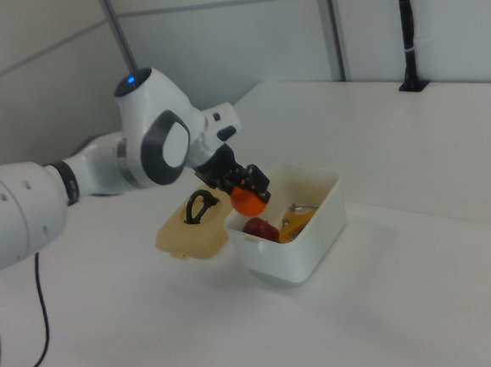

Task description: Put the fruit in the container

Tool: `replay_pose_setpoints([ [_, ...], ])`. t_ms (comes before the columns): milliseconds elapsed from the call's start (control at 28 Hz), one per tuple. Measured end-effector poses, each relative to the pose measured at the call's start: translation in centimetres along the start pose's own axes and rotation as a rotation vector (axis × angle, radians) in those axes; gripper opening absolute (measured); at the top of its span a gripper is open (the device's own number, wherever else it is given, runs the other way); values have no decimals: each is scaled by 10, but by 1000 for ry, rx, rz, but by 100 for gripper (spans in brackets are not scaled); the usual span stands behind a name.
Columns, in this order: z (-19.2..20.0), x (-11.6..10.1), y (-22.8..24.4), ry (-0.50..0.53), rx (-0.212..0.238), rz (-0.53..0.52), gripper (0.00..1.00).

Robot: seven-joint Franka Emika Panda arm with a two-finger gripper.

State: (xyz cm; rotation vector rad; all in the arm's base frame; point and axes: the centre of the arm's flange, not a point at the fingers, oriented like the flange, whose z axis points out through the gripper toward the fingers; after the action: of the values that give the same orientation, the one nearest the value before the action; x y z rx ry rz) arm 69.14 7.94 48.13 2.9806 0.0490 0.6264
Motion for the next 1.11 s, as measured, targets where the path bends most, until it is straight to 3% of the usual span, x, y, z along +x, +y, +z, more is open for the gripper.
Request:
replay_pose_setpoints([
  [250, 51, -1, -8, 41, 14, 69, 82],
  [429, 49, 2, -8, 52, 17, 94, 99],
  [571, 41, 3, -5, 40, 6, 111, 100],
  [821, 10, -11, 6, -137, -62, 148, 100],
  [1107, -69, -40, 16, -364, -58, 182, 100],
])
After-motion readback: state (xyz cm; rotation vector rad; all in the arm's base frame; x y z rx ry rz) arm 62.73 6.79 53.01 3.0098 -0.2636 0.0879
